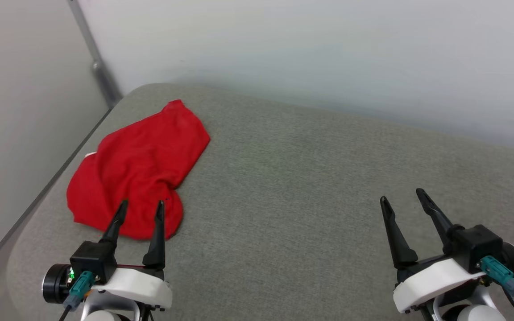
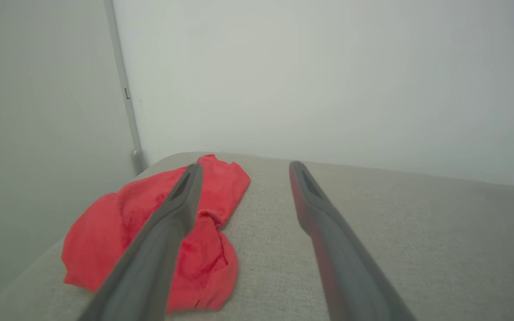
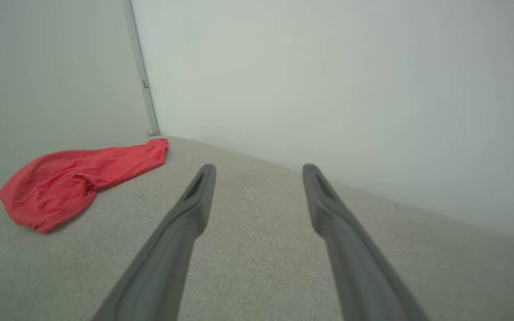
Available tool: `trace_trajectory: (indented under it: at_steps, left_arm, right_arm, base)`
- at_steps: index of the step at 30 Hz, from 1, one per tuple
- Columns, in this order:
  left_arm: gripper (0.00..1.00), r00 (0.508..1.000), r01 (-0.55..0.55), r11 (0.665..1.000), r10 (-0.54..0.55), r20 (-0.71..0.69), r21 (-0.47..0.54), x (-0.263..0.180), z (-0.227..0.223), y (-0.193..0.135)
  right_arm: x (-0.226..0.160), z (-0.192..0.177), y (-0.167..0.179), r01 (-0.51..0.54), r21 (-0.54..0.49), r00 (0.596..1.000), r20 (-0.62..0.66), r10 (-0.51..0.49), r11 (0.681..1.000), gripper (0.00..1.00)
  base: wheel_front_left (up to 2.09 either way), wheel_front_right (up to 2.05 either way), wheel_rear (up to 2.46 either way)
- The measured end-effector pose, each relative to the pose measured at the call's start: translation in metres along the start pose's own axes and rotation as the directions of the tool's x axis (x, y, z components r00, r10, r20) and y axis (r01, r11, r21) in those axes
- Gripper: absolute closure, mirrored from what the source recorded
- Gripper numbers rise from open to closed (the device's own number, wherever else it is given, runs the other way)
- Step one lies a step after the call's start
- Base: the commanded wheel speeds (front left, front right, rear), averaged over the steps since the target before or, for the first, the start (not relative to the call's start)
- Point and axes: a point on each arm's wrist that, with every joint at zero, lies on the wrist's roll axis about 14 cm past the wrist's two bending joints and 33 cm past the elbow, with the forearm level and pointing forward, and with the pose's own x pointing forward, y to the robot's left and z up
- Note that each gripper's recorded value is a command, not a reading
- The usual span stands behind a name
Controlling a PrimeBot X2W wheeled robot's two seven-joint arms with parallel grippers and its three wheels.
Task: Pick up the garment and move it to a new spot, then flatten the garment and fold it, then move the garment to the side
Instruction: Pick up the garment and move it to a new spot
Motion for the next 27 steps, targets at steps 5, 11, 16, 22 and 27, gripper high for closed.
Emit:
trace_trajectory:
  at_steps: [5,11,16,22,27]
  left_arm:
    - [0.0,0.996,-0.093,0.995,0.093,-0.004,0.018,-0.018,0.002,0.03]
    - [0.0,0.985,-0.17,0.985,0.17,-0.008,0.038,-0.037,0.003,0.054]
    - [0.0,0.983,-0.181,0.983,0.182,-0.008,0.042,-0.04,0.004,0.058]
    - [0.0,0.983,-0.18,0.983,0.181,-0.025,0.044,-0.038,-0.002,0.057]
    - [0.0,0.984,-0.158,0.986,0.161,-0.073,0.048,-0.024,-0.017,0.055]
  right_arm:
    - [0.013,-0.002,0.029,-0.091,0.018,0.996,0.001,0.091,0.996,0.0]
    - [0.024,-0.002,0.052,-0.161,0.034,0.987,0.005,0.161,0.986,0.0]
    - [0.026,-0.001,0.056,-0.172,0.035,0.985,0.005,0.172,0.985,0.0]
    - [0.026,-0.003,0.053,-0.166,0.038,0.986,-0.006,0.167,0.985,0.0]
    - [0.028,-0.005,0.043,-0.139,0.043,0.99,-0.011,0.14,0.989,0.0]
  base:
    - [0.0,0.0,0.0]
    - [0.0,0.0,0.0]
    - [0.0,0.0,0.0]
    - [0.0,0.0,0.0]
    - [0.0,0.0,0.0]
